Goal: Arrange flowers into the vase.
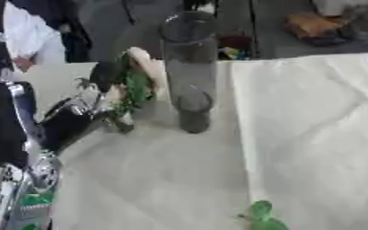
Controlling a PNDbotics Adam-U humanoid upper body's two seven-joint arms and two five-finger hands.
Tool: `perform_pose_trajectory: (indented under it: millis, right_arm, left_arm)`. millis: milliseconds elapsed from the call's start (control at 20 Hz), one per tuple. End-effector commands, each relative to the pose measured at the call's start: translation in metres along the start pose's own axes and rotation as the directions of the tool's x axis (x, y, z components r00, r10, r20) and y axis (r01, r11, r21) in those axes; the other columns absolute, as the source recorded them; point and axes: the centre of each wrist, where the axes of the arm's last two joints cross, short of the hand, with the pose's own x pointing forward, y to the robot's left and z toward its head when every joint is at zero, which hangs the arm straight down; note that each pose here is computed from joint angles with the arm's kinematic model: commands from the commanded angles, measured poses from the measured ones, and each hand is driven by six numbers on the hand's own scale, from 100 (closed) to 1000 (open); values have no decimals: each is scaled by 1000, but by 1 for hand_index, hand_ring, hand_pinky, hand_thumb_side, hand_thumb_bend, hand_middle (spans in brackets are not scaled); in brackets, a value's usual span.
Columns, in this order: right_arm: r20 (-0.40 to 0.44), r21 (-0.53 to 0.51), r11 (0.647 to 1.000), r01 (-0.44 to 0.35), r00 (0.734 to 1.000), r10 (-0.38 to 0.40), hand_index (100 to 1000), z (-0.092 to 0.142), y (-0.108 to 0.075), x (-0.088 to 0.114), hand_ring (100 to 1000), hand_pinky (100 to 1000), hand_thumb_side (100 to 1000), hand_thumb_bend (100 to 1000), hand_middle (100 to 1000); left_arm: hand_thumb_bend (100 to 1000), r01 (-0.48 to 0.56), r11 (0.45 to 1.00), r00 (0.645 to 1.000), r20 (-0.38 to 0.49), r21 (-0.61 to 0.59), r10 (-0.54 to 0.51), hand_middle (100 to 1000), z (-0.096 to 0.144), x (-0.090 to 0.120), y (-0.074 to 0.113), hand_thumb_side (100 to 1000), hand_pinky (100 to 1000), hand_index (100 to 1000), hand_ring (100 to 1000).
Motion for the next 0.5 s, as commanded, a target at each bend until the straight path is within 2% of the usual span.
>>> perform_pose_trajectory:
  millis: [50, 500]
  right_arm:
    - [32, -11, 1000, 12, 999, -11, 817, -8, 0, 4, 769, 653, 1000, 100, 687]
    - [29, -13, 1000, 6, 1000, -6, 820, -8, -1, 3, 769, 653, 1000, 100, 685]
  left_arm:
    - [738, -37, 999, 999, 11, 28, 36, 892, -4, -1, 4, 1000, 763, 966, 893]
    - [764, -112, 993, 993, -21, 22, 112, 904, -6, -12, 8, 1000, 792, 967, 922]
